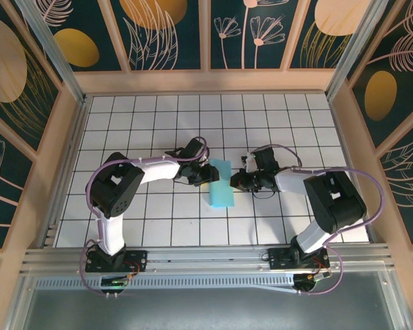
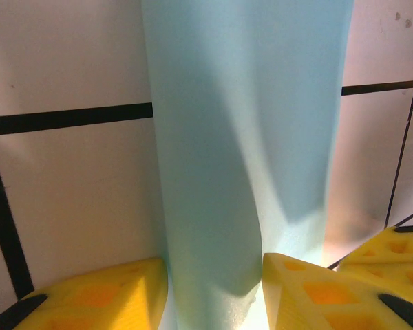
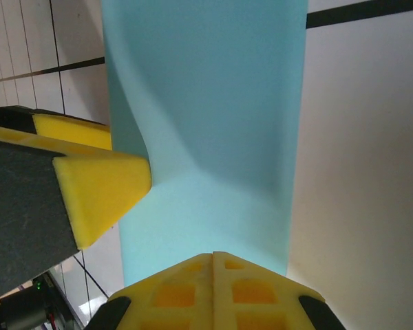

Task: Fold a paper plane with a square sheet of paper (fold left side to right side)
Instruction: First fold in half a square sheet of paper at the center of the table, then hold the square sheet of paper at the center of the table, then first fold the square sheet of paper in half at the center of the table.

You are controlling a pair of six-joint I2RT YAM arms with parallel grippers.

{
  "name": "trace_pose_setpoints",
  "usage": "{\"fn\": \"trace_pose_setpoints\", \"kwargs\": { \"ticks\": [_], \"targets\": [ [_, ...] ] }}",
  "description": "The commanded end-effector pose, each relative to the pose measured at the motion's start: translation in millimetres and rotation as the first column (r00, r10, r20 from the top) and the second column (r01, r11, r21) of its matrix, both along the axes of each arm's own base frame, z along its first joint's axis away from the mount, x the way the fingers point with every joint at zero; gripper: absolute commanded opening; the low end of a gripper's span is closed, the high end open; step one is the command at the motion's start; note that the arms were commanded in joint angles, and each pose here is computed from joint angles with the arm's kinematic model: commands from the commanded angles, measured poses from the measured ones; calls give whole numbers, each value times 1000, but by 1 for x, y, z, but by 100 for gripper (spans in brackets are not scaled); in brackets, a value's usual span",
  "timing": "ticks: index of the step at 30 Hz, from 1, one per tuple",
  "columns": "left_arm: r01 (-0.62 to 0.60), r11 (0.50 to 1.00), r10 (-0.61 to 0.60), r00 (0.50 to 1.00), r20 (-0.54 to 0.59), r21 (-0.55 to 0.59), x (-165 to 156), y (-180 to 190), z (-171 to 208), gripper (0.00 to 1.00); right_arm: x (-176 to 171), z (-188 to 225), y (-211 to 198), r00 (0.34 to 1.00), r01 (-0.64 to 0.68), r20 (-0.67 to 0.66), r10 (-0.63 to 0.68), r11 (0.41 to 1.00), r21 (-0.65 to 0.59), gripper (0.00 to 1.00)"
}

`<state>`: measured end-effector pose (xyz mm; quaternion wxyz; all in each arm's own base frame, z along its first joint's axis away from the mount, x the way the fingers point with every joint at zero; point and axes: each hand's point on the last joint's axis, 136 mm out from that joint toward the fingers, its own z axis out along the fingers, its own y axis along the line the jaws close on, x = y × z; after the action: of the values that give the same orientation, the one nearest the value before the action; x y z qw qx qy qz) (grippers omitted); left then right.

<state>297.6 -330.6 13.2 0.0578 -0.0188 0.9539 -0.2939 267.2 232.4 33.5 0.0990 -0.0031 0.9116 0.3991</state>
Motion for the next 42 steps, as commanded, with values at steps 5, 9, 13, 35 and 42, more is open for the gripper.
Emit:
{"fn": "trace_pose_setpoints", "kwargs": {
  "ticks": [5, 9, 13, 35, 42],
  "targets": [
    [11, 988, 2, 996, -86, 155, -23, 20, -70, 43, 2, -8, 10, 1000, -26, -11, 26, 1000, 3, 0],
    [9, 988, 3, 997, -75, 154, -22, 20, -67, 44, -3, -20, 4, 999, -27, -37, 25, 999, -34, 0],
    [-21, 986, 22, 1000, -4, 165, -11, 24, -50, 50, -10, -33, -3, 998, -27, -64, 23, 997, -77, 0],
    [96, 957, 0, 945, 327, -275, -1, -11, 108, 14, -23, -59, -20, 994, -26, -108, 7, 984, -176, 0],
    [129, 960, -72, 971, 228, -247, -10, -28, 66, 5, -26, -63, -22, 993, -27, -118, 6, 983, -182, 0]
  ]
}}
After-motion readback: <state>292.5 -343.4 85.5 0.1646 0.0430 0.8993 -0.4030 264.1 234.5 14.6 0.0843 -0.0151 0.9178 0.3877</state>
